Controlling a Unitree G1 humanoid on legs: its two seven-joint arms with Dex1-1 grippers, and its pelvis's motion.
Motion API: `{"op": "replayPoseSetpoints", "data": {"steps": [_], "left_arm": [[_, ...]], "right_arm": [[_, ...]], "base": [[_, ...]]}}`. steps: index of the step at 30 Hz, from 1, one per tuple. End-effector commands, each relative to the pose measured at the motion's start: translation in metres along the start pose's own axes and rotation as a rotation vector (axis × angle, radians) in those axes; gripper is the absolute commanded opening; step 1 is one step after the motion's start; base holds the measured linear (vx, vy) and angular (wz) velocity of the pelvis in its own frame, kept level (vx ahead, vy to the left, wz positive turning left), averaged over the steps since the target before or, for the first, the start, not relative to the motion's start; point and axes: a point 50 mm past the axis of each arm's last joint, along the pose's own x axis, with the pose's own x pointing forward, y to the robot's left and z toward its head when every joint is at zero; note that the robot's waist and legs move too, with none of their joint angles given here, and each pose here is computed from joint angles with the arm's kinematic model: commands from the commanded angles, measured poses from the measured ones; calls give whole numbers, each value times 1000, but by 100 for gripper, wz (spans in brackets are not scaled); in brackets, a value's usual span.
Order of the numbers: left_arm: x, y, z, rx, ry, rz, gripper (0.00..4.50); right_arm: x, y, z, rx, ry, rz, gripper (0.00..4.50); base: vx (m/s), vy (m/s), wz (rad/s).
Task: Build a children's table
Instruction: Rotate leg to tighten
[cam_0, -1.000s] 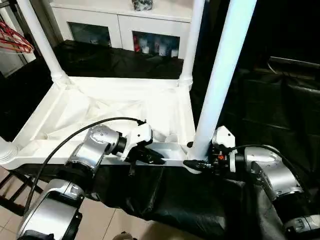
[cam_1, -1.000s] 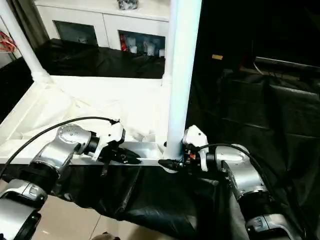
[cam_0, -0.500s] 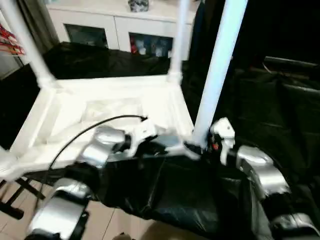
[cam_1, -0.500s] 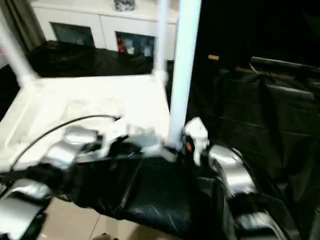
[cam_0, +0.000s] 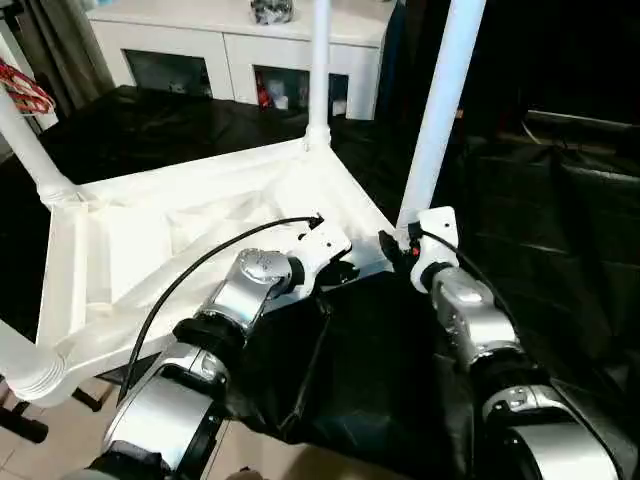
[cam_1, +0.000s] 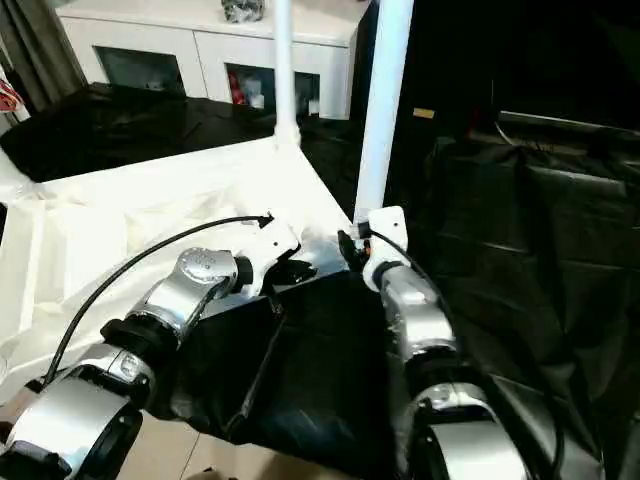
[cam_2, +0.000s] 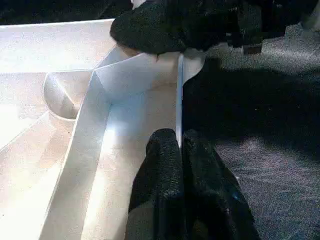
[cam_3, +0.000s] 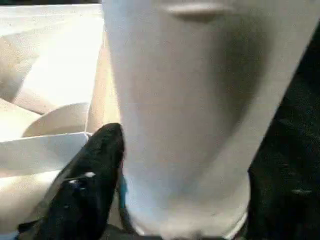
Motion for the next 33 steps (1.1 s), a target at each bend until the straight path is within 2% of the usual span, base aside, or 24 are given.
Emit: {"op": "replayPoseSetpoints", "data": {"steps": [1, 5, 8, 11, 18, 21, 24, 27, 33], "left_arm": [[10, -11, 23, 32, -129, -53, 0], [1, -10, 18, 56, -132, -128, 0], [-13, -7, 8, 91, -109, -211, 0], [-22, -4, 4, 90, -105, -252, 0], [-38, 3, -2, 98, -84, -326, 0], [-40, 4, -3, 98, -78, -334, 0], [-51, 7, -7, 105, -58, -375, 0], [-57, 10, -10, 105, -45, -398, 0], [-58, 11, -10, 101, -48, -400, 0]], "right_arm": [[6, 39, -3, 0, 16, 195, 377], [1, 30, 2, -34, -16, 302, 377], [-14, 23, -3, -166, 6, 521, 377], [-26, 17, -6, -213, 24, 659, 377], [-54, 10, -7, -244, 67, 923, 377], [-57, 9, -7, -251, 80, 954, 377], [-71, 6, -9, -283, 138, 1065, 377], [-77, 5, -11, -296, 174, 1110, 344], [-80, 7, -13, -276, 176, 1118, 304]], "base": [[0, 0, 0], [0, 0, 0], [0, 0, 0], [0, 0, 0], [0, 0, 0], [0, 0, 0], [0, 0, 0], [0, 0, 0], [0, 0, 0]]}}
